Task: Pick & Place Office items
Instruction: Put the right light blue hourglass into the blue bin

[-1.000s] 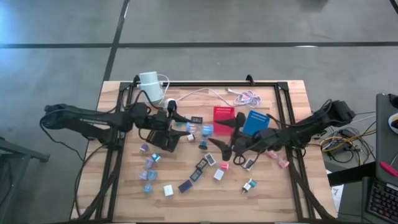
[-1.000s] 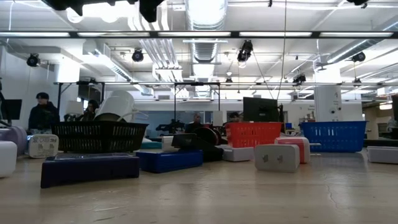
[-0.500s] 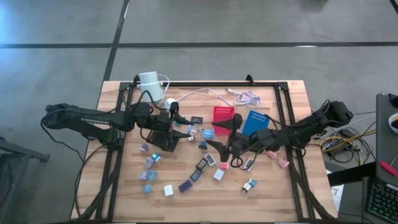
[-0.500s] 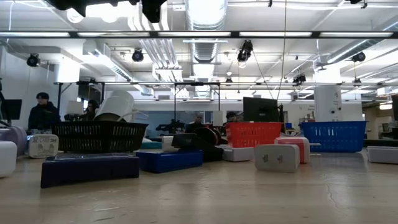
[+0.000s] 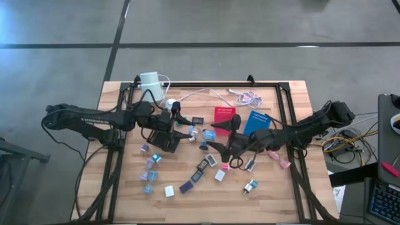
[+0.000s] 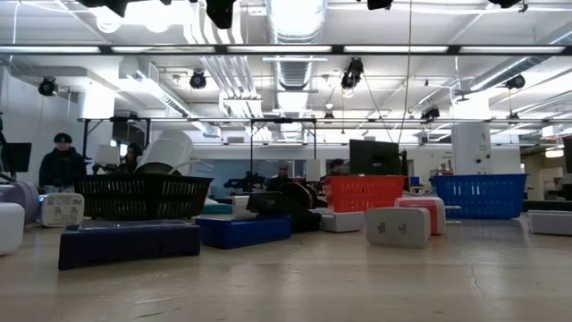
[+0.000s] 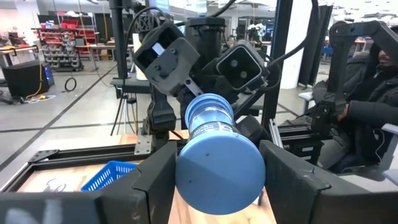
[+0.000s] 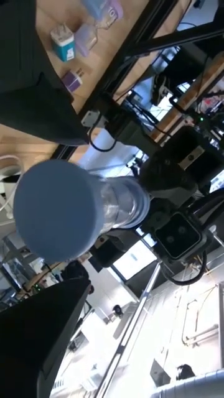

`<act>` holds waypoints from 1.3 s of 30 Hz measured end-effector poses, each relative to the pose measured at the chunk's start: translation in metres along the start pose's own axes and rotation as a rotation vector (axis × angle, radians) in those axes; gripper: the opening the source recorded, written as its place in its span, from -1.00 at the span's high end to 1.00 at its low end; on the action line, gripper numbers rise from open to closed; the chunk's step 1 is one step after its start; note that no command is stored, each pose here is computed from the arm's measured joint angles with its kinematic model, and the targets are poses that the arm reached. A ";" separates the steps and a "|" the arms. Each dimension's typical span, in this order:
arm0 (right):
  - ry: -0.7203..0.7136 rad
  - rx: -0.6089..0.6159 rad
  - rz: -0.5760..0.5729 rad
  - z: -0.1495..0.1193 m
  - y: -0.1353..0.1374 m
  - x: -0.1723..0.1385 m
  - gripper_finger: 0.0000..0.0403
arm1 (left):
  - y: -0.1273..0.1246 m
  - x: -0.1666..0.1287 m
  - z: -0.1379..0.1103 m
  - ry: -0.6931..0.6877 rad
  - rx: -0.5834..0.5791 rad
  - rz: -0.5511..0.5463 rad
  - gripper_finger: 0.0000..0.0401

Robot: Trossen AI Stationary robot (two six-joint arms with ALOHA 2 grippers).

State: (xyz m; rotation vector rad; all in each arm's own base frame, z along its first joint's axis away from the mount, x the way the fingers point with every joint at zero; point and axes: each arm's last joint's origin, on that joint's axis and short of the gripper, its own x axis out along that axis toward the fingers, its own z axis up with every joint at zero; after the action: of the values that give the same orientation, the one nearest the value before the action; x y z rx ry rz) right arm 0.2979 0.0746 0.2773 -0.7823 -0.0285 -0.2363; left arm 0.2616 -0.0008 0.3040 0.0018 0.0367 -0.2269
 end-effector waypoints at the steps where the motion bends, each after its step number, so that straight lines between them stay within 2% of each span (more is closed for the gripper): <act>1: -0.001 0.000 0.000 0.000 0.000 0.000 -0.72 | 0.000 0.000 0.000 0.001 0.000 0.001 -0.01; 16: -0.023 0.028 0.041 -0.001 0.002 0.000 0.07 | 0.003 -0.001 -0.003 0.011 -0.004 0.012 -0.01; 22: -0.010 0.028 0.047 -0.002 0.002 0.000 0.04 | 0.003 -0.001 -0.003 0.012 -0.004 0.016 -0.01; 28: -0.007 0.026 0.053 -0.002 0.003 0.000 -0.33 | 0.003 -0.001 -0.003 0.007 -0.002 0.016 -0.01; 32: 0.000 0.025 0.047 -0.002 0.003 0.000 -0.47 | 0.003 -0.001 -0.003 0.007 -0.002 0.016 -0.01; 36: 0.028 0.016 0.019 -0.003 0.002 0.000 -0.45 | 0.003 -0.001 -0.003 0.007 -0.002 0.016 -0.01; 39: 0.036 0.006 0.018 -0.004 0.002 0.000 -0.32 | 0.004 -0.001 -0.003 0.007 -0.002 0.015 -0.01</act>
State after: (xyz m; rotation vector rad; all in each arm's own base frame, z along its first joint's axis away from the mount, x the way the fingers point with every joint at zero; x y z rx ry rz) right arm 0.2982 0.0734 0.2733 -0.7719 0.0117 -0.2331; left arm 0.2614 0.0029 0.3011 0.0006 0.0437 -0.2115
